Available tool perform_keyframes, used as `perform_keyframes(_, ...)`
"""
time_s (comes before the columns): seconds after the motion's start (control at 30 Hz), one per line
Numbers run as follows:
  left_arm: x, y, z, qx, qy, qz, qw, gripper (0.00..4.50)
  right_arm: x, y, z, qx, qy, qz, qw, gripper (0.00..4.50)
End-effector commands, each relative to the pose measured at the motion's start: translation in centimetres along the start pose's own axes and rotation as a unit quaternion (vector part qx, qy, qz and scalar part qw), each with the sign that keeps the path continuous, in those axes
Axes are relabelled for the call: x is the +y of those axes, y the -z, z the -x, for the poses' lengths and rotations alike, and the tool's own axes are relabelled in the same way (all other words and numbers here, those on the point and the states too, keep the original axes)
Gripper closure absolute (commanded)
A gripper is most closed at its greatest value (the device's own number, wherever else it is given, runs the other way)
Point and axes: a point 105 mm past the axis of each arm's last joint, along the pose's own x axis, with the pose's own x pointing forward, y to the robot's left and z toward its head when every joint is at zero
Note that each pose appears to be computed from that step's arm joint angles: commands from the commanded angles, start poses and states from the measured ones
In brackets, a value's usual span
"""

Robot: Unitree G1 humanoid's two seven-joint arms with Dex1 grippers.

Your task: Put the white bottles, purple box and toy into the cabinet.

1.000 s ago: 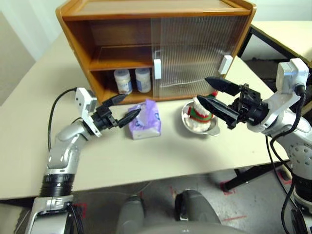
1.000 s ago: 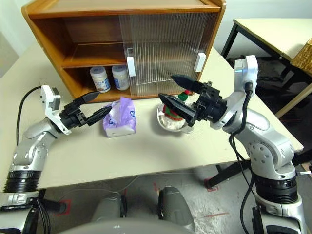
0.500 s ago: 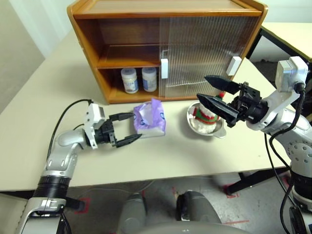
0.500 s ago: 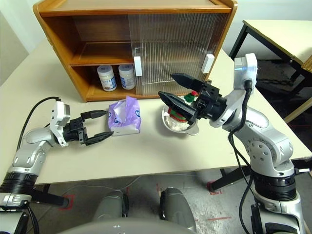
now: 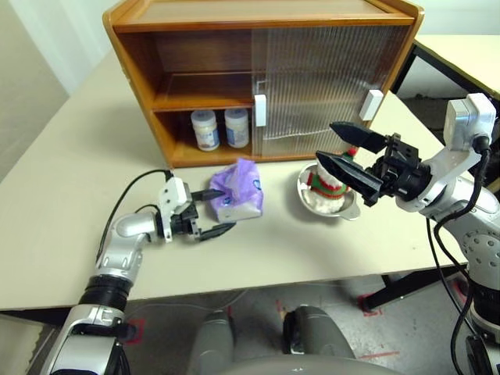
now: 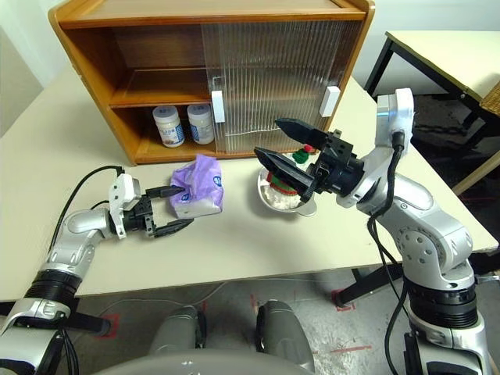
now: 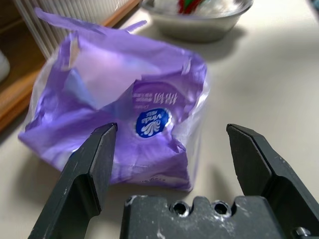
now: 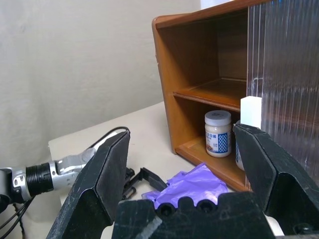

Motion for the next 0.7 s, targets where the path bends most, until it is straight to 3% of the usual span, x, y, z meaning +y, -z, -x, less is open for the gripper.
perform_keyframes(0.03, 0.2, 0.9, -0.5, 0.019, -0.010, -0.001, 1.000, 0.03, 0.1, -0.5, 0.3, -0.004, 0.004, 0.010, 1.000, 0.00)
perform_keyframes(0.17, 0.4, 0.6, -0.9, 0.011, -0.016, 0.004, 1.000, 1.30, 0.2, -0.5, 0.3, -0.003, 0.006, 0.011, 1.000, 0.00)
perform_keyframes(0.43, 1.6, -1.5, -0.9, -0.012, -0.054, 0.006, 0.998, 4.34, 0.0, -0.3, 0.3, -0.003, 0.007, 0.008, 1.000, 0.00)
perform_keyframes(0.7, 2.0, -8.0, -0.4, -0.075, -0.091, 0.033, 0.992, 4.49, -0.1, 0.0, -0.1, -0.007, 0.001, 0.002, 1.000, 0.00)
